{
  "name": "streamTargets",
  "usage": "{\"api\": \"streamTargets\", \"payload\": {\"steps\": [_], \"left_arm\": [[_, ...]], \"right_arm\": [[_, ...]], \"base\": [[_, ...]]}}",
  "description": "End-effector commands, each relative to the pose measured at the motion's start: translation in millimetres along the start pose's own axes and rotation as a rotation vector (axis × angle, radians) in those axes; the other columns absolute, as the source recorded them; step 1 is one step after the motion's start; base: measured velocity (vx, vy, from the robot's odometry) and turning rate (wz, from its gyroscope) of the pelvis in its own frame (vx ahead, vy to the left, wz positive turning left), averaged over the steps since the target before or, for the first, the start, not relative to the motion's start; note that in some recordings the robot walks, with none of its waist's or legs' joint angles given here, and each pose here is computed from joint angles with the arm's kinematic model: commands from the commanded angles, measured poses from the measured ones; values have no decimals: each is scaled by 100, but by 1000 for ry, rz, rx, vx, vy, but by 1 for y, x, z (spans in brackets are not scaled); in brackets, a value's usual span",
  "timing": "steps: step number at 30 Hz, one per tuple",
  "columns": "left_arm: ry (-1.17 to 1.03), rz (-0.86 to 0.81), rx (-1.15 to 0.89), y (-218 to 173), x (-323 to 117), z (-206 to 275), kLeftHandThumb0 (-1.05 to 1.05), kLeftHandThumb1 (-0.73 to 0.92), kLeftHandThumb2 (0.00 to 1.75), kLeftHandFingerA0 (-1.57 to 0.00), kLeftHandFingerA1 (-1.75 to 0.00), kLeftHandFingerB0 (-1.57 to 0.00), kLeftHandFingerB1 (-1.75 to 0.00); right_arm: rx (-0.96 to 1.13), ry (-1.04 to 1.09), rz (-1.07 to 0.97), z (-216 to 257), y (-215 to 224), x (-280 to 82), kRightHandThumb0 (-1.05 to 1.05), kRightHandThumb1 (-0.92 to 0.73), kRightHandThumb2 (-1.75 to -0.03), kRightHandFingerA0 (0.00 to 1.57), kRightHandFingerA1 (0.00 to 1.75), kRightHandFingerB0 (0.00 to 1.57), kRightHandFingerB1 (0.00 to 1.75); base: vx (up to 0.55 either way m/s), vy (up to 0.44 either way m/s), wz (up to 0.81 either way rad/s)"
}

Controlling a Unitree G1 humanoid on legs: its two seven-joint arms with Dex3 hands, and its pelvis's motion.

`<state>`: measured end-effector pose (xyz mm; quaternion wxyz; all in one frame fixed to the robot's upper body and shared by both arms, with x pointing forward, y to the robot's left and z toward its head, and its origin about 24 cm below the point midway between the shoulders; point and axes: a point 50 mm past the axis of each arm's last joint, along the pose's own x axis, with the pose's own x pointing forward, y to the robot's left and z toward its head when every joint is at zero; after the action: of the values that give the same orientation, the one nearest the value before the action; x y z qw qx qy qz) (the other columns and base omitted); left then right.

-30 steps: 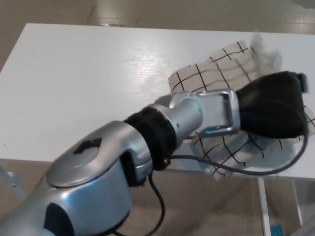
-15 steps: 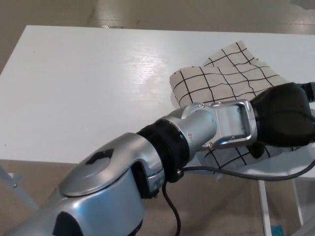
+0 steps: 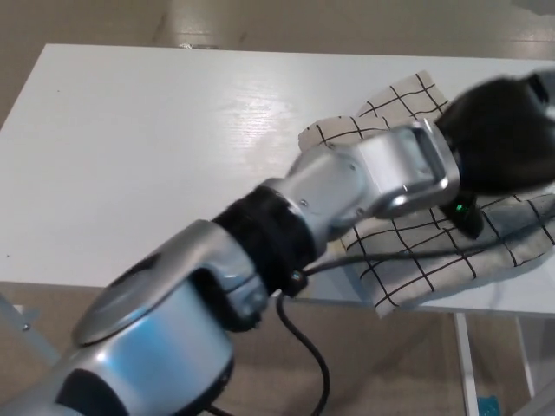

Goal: Use the left hand to fold a white towel with checkered patterns in half.

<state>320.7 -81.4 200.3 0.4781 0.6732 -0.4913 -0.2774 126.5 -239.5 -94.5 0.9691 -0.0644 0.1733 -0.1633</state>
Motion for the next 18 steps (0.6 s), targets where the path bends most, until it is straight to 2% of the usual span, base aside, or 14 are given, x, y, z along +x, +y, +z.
{"api": "streamTargets", "payload": {"steps": [1,2,3,4,5,7,8,9,10,11,12,17,18], "left_arm": [[-34,333,-528,91,-103,-20,-84,57,58,-22,-28,-24,-32],[-59,366,-541,95,-119,-12,-76,55,58,-32,-32,-34,-33],[-79,389,-550,94,-133,-7,-65,43,82,-36,-47,-39,-46],[-88,398,-556,93,-140,-5,-65,43,82,-36,-47,-39,-46],[-94,410,-564,91,-151,-2,-58,51,57,-49,-37,-51,-36],[-85,425,-606,85,-173,5,-55,49,56,-52,-38,-53,-36],[-76,432,-641,81,-182,6,-61,48,55,-57,-44,-59,-38],[-69,437,-665,79,-187,7,-61,48,55,-57,-44,-59,-38],[-36,446,-772,71,-202,11,-50,48,55,-54,-40,-56,-37],[-12,451,-847,66,-212,15,-50,48,55,-54,-40,-56,-37],[58,457,-1020,55,-237,24,-49,47,55,-54,-40,-57,-37],[166,436,-1245,32,-280,50,-51,47,55,-49,-40,-51,-36],[200,409,-1301,22,-292,59,-70,46,77,-38,-45,-46,-45]], "right_arm": [[19,66,-13,-12,-11,-9,-50,-71,-61,55,75,58,61],[10,72,-7,-13,-12,-9,-50,-70,-61,54,75,57,60],[1,76,-3,-14,-12,-9,-50,-71,-61,53,75,56,60],[-3,78,-2,-14,-12,-9,-50,-71,-61,53,75,56,60],[-6,82,-2,-14,-12,-9,-50,-71,-61,53,73,56,59],[-5,95,-10,-17,-12,-11,-50,-71,-61,53,72,56,59],[-2,99,-13,-18,-12,-12,-49,-71,-61,52,70,55,58],[0,101,-15,-19,-11,-12,-49,-71,-61,52,70,55,58],[-4,104,-19,-19,-12,-12,-51,-71,-61,54,69,56,59],[-7,106,-21,-20,-13,-12,-51,-71,-61,54,69,56,59],[-18,111,-23,-22,-14,-14,-50,-71,-61,54,69,56,59],[-15,126,-19,-25,-13,-18,-50,-71,-61,54,68,58,60],[-12,127,-13,-25,-12,-18,-50,-71,-61,54,68,58,60]], "base": [[0,0,0],[0,0,0],[0,0,0],[0,0,0],[0,0,0],[0,0,0],[0,0,0],[0,0,0],[0,0,0],[0,0,0],[0,0,0],[0,0,0],[0,0,0]]}}
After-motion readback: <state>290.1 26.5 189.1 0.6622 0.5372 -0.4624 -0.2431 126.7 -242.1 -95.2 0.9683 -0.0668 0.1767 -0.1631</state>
